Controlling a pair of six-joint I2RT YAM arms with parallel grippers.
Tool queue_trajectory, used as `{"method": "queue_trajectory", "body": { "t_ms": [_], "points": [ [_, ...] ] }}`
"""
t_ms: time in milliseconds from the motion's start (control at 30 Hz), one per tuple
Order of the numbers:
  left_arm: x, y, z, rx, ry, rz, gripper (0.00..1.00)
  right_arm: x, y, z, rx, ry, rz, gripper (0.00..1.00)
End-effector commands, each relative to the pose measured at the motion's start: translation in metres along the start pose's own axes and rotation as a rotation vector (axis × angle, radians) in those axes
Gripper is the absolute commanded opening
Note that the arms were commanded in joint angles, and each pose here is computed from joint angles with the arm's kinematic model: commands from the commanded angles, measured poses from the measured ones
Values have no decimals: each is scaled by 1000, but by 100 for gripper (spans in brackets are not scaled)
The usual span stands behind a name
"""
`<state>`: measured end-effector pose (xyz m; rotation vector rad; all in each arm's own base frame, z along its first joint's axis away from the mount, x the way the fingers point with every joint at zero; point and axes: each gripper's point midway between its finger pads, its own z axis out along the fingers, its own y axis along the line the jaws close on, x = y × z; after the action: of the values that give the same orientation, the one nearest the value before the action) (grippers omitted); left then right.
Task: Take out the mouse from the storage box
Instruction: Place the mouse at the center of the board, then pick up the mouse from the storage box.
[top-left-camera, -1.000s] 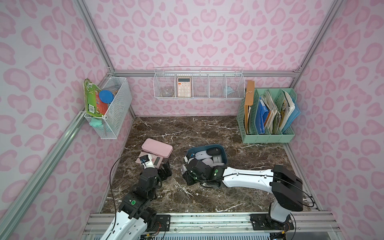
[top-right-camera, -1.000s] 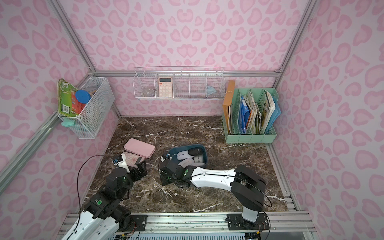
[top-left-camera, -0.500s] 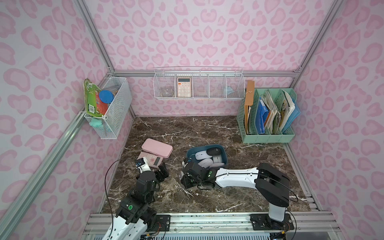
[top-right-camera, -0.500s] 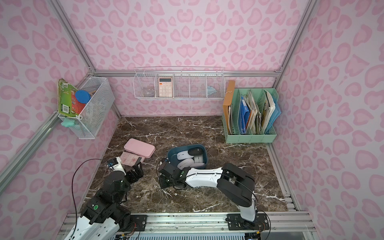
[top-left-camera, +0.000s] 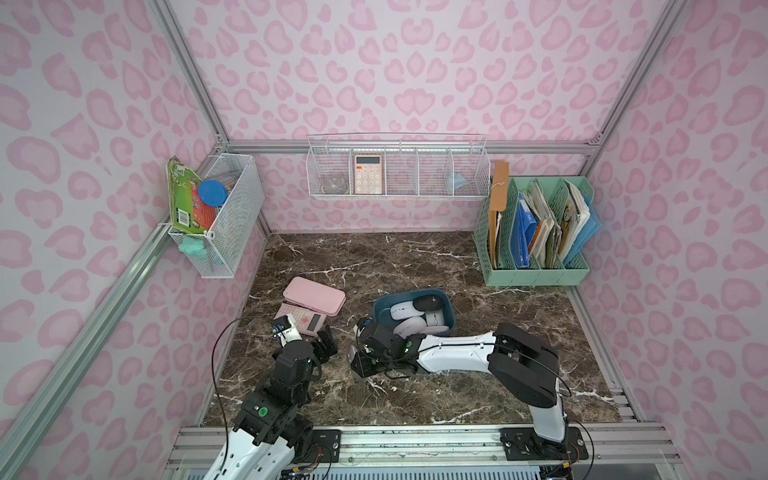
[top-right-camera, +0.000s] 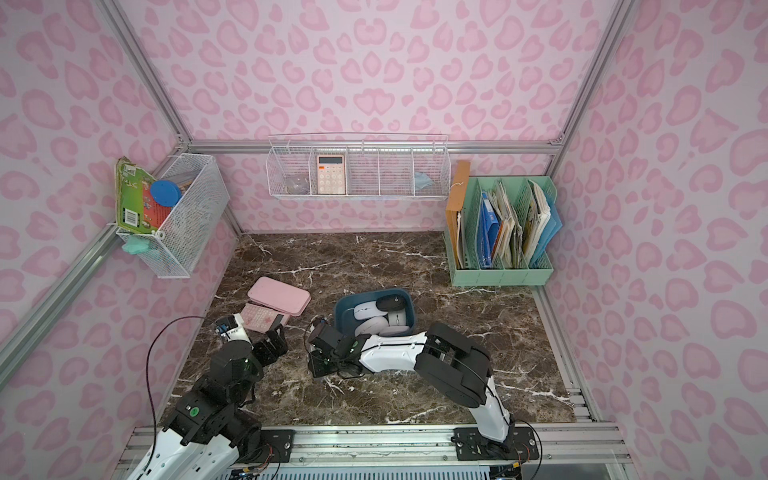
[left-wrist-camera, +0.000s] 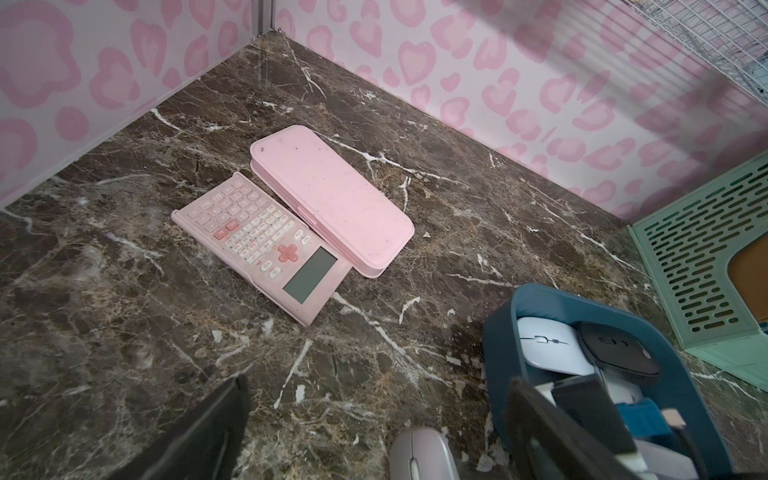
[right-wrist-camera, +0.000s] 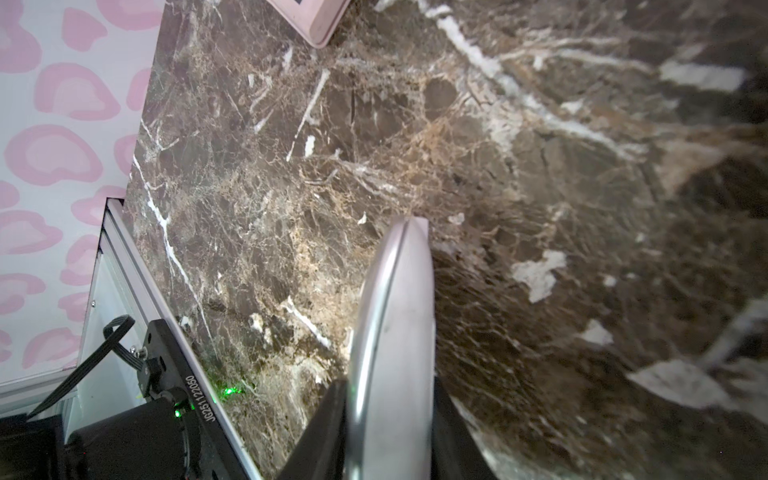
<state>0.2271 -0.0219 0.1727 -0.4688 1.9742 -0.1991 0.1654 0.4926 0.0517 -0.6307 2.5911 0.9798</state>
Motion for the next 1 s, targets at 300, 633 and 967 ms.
{"method": "queue_trajectory", "body": {
  "t_ms": [300, 633, 967],
  "points": [
    [0, -1, 2, -5, 7, 10, 99, -15, -4, -19, 12, -80, 0, 53],
    [17, -31, 16, 110, 112, 74, 99, -33, -11, -75, 72, -229, -45, 60],
    [27, -114, 6, 347, 399, 59, 99, -55, -117, -190, 336, -466, -15, 62]
  ]
}}
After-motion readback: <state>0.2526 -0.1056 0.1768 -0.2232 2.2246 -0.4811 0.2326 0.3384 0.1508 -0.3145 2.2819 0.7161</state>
